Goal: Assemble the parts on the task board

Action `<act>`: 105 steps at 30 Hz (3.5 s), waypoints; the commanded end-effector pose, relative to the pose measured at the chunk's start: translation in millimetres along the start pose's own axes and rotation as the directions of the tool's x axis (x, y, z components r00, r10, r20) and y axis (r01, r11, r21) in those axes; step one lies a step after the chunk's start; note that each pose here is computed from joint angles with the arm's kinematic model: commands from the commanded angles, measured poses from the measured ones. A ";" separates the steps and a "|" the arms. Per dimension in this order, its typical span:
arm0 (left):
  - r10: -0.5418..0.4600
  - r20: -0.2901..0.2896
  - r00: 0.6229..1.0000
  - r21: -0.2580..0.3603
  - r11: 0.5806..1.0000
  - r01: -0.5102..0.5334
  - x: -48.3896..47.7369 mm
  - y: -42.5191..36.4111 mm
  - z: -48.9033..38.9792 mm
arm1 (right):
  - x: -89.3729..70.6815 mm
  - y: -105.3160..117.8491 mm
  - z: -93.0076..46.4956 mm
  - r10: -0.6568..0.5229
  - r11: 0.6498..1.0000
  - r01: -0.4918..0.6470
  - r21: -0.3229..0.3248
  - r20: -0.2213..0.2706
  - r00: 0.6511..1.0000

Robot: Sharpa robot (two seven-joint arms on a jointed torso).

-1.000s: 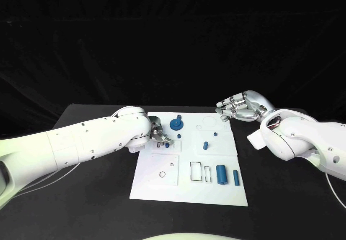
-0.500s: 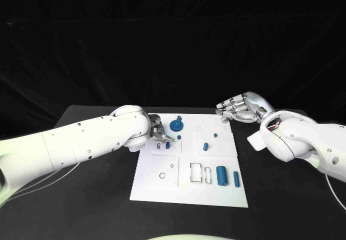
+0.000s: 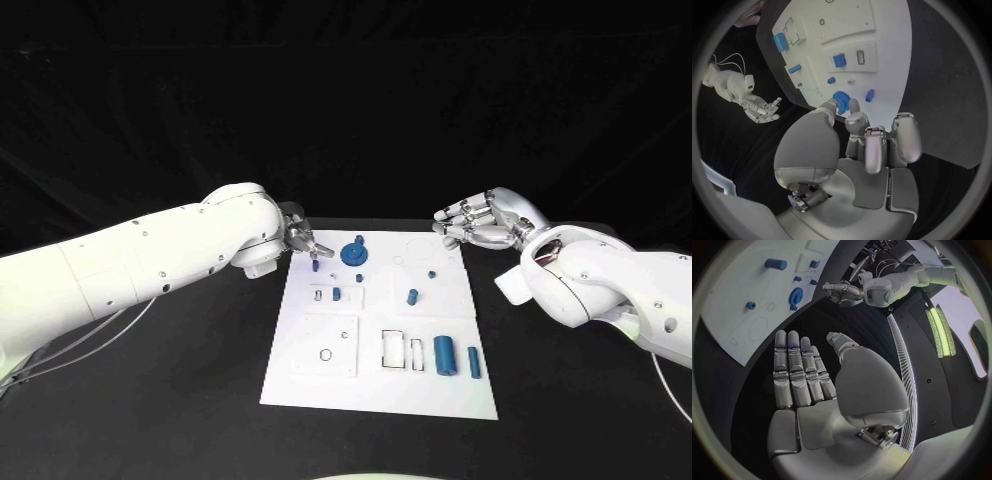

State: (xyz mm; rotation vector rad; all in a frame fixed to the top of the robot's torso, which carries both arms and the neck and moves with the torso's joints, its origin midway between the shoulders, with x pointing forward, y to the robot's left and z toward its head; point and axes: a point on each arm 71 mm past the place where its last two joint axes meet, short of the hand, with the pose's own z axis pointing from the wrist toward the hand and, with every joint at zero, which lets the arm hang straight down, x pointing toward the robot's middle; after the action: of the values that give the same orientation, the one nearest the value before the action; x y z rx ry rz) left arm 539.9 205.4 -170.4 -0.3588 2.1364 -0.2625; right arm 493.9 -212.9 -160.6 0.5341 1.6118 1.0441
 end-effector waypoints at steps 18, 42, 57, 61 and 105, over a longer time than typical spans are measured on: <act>0.069 0.005 0.998 -0.045 0.997 -0.068 -11.7 2.8 24.6 | 3.4 1.9 0.4 0.002 1.000 -0.002 -0.011 -0.015 1.000; 0.104 -0.059 0.993 -0.071 0.992 -0.109 2.3 1.5 38.6 | 6.0 3.0 0.7 0.004 1.000 -0.004 -0.015 -0.022 1.000; 0.110 -0.089 0.990 -0.063 0.991 -0.115 6.3 -1.7 39.1 | 6.4 3.0 0.8 0.004 1.000 -0.004 -0.015 -0.023 1.000; 0.109 -0.088 0.990 -0.064 0.991 -0.115 6.4 -1.8 39.6 | 6.4 2.9 0.8 0.004 1.000 -0.004 -0.014 -0.023 1.000; 0.051 -0.117 0.992 -0.043 0.997 -0.056 9.1 -1.1 40.6 | 6.3 3.0 0.7 0.008 1.000 -0.008 -0.016 -0.023 1.000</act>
State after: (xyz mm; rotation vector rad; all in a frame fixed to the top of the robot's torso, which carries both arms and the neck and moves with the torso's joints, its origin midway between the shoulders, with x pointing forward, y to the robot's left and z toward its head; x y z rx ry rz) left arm 570.4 202.3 -199.2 -0.2902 2.2601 -0.1515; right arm 492.8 -207.8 -161.6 0.5314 1.6172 1.0562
